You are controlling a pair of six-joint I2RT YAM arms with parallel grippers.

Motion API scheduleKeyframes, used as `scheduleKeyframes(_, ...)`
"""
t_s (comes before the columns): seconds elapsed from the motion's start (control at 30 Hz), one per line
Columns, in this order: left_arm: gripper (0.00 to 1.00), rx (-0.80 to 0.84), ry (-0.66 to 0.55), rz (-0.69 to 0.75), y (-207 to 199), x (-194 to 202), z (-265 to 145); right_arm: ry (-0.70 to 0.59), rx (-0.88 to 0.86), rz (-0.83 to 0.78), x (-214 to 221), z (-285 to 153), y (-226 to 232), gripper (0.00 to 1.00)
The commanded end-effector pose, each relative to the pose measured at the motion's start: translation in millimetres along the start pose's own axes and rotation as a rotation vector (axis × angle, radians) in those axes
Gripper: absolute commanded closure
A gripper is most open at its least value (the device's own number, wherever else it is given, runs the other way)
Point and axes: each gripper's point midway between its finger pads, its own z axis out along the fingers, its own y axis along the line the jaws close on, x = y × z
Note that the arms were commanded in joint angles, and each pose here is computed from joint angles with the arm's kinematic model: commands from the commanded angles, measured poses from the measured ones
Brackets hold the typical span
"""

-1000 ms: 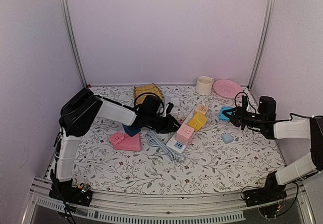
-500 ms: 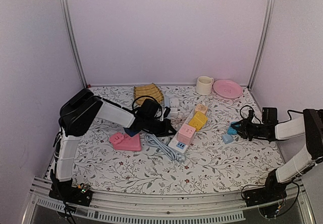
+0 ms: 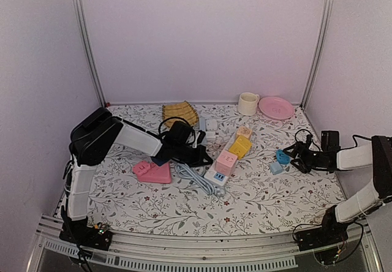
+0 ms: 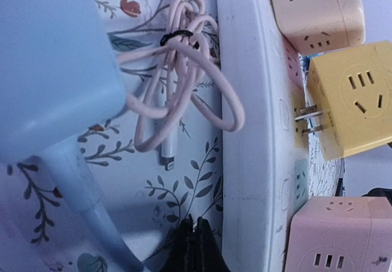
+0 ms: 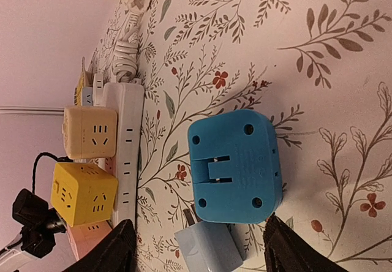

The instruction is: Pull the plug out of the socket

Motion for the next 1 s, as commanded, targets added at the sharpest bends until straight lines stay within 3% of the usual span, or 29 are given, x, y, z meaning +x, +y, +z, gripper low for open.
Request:
scheduleKeyframes(0.0, 1.0, -0.091, 0.08, -0.024, 25, 36, -6, -0.054, 0.05, -0.075, -10, -15, 7, 0.22)
scheduleKeyframes(0.23, 0.99, -0.104, 0.091, -0.029, 25, 58, -13, -0.053, 0.059, -0.189, 6, -23, 44, 0.14)
scheduleKeyframes(0.7, 0.97, -0.073, 0.151, -0.002, -11, 112, 2, 0.066, 0.034, -0.364, 49, 37, 136, 0.07)
scheduleKeyframes(0.97, 0.97, -0.043, 0.151, 0.019, -26, 114, 6, 0.089, 0.112, -0.396, 57, 59, 139, 0.02)
